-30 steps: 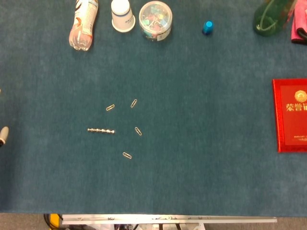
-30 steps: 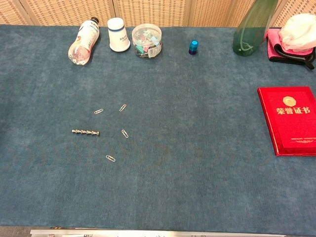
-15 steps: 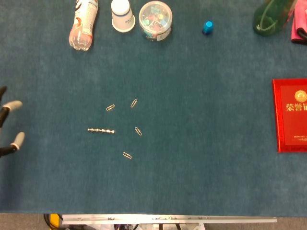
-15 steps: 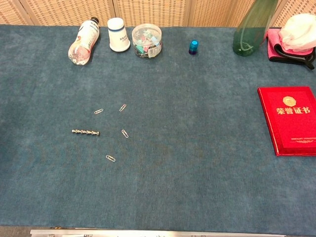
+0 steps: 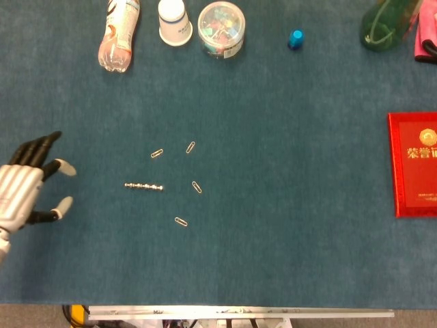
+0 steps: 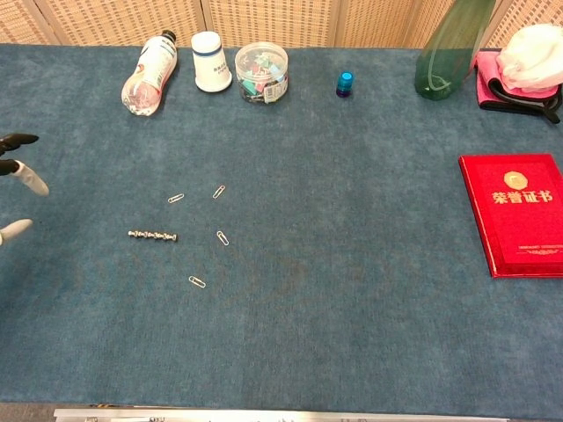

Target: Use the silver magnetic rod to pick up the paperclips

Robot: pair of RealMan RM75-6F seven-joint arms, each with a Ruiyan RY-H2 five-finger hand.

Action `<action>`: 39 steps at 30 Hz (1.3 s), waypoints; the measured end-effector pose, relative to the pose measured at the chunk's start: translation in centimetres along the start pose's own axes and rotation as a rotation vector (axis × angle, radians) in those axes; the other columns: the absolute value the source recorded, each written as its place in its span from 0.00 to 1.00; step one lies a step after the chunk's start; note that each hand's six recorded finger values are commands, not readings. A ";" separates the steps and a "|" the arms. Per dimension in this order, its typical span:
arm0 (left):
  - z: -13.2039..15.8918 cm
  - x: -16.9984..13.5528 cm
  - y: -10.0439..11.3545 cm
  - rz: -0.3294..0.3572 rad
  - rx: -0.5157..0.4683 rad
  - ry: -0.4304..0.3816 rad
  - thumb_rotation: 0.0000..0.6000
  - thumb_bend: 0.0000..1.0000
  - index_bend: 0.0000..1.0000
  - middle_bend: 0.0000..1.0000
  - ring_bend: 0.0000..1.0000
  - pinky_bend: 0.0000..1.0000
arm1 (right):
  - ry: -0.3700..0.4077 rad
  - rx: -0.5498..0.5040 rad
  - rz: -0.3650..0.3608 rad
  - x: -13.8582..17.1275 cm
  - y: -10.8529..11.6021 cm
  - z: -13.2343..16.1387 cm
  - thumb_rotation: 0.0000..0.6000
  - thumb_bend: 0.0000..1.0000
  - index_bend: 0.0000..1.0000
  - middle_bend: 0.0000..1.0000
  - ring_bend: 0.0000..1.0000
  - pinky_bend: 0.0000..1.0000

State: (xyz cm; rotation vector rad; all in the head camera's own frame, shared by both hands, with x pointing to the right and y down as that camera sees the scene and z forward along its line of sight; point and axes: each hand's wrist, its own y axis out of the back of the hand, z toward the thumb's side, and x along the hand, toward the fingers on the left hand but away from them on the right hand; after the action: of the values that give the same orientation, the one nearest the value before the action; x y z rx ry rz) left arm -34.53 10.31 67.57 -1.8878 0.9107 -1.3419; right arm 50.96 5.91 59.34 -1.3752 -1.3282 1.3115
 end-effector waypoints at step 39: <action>6.9 7.6 -5.9 -0.149 0.249 -0.013 1.00 0.32 0.37 0.00 0.00 0.04 | -0.005 -0.100 -0.050 0.3 2.5 -1.1 1.00 0.14 0.27 0.22 0.16 0.29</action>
State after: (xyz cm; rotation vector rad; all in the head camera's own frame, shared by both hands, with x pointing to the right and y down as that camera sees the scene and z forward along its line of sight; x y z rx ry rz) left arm -25.15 8.04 74.40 -1.7958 0.5754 -1.4552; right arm 52.37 6.03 57.02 -1.3972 -1.4399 1.2306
